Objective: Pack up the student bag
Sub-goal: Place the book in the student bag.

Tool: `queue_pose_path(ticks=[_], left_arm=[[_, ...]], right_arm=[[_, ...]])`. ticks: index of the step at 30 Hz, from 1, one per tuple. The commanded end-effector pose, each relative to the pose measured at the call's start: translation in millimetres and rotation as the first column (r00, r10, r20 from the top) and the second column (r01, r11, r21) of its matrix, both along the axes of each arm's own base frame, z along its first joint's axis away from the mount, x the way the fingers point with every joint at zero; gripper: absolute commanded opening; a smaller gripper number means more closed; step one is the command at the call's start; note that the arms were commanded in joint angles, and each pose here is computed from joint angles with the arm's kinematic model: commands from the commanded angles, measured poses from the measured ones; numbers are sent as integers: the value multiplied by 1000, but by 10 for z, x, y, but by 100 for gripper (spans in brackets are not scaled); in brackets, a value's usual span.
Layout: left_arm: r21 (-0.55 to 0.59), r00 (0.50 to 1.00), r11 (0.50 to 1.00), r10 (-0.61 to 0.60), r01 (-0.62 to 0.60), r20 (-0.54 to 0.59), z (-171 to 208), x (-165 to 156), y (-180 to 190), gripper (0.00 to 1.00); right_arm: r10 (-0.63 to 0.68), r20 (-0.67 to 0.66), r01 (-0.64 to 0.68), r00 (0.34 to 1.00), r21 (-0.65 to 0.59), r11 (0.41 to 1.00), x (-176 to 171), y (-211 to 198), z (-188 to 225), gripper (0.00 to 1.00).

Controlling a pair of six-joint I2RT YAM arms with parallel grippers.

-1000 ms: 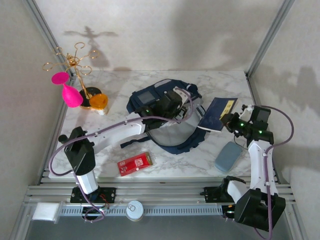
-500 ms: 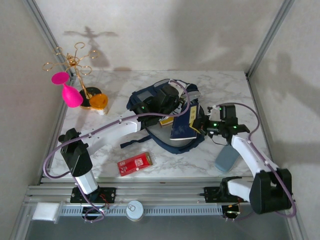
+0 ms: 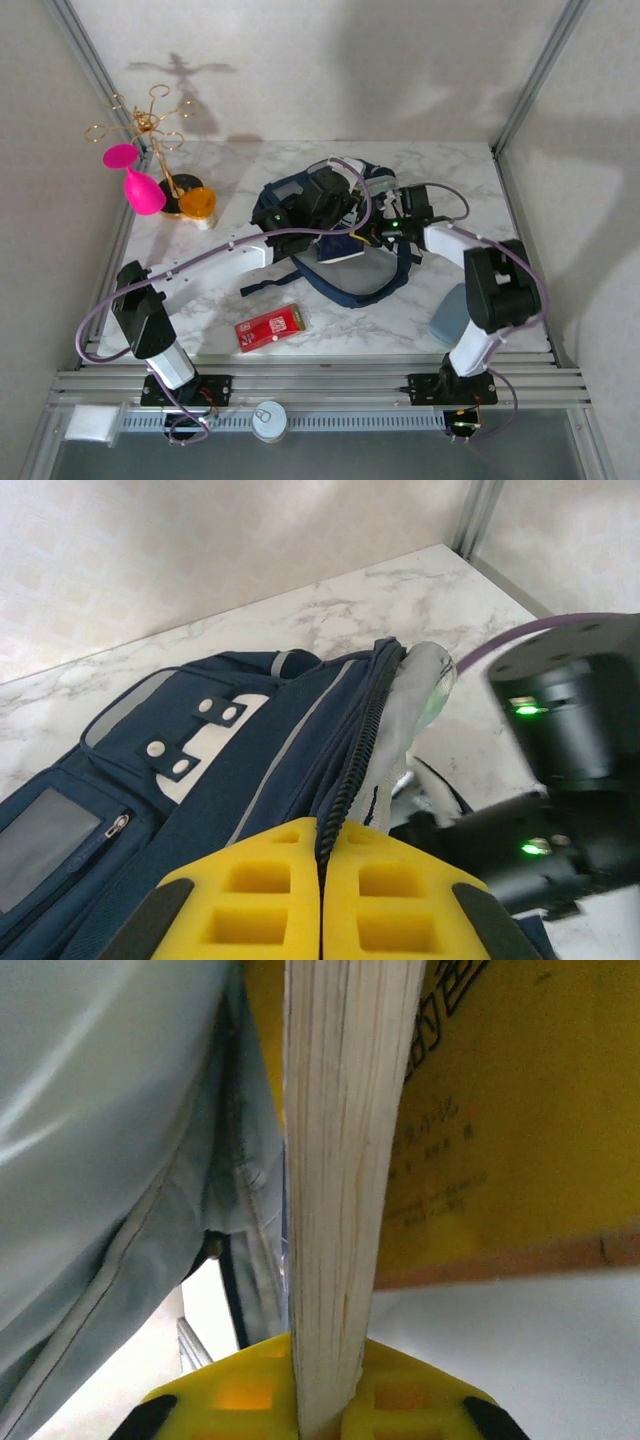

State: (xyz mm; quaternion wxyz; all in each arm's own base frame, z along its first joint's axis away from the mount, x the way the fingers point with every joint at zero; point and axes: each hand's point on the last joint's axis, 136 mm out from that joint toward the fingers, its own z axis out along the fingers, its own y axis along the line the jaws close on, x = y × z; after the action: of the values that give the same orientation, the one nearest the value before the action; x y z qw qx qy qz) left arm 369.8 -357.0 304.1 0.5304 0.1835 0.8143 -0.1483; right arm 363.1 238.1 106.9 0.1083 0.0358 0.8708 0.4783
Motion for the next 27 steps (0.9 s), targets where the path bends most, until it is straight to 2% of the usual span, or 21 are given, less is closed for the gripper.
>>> queue_pose_path(ticks=[1, 3, 6, 9, 12, 14, 18, 20, 23, 27], left_arm=[[-159, 988, 985, 86, -65, 130, 677, 50, 201, 0], [-160, 988, 984, 94, -73, 124, 666, 57, 217, 0], [-159, 988, 985, 93, -73, 122, 638, 44, 237, 0], [-151, 989, 986, 89, -71, 119, 589, 41, 243, 0], [-145, 990, 987, 85, -68, 110, 548, 41, 233, 0], [-148, 991, 987, 77, -61, 106, 529, 31, 222, 0], [-149, 991, 987, 84, -68, 101, 491, 34, 231, 0], [-146, 991, 987, 85, -70, 101, 491, 35, 236, 0], [-140, 991, 987, 90, -75, 99, 487, 33, 251, 0], [-138, 992, 988, 88, -74, 95, 490, 8, 274, 0]], right_arm=[[34, 55, -30, 998, -58, 998, 207, 12, -65, 19], [-6, 54, 14, 999, -145, 989, 270, -139, -187, 28], [-61, 71, 75, 996, -213, 974, 215, -350, -176, 45], [-132, 114, 163, 985, -328, 931, 70, -614, -132, 52], [-153, 137, 192, 979, -347, 918, -201, -661, -107, 53], [-138, 120, 173, 983, -360, 917, -380, -578, -154, 49], [-78, 79, 99, 994, -328, 939, -671, -205, -288, 29], [-62, 78, 84, 995, -338, 937, -689, -101, -371, 21], [-83, 103, 116, 991, -370, 922, -510, -92, -432, 8], [-149, 190, 215, 970, -402, 890, -79, -178, -372, 0]])
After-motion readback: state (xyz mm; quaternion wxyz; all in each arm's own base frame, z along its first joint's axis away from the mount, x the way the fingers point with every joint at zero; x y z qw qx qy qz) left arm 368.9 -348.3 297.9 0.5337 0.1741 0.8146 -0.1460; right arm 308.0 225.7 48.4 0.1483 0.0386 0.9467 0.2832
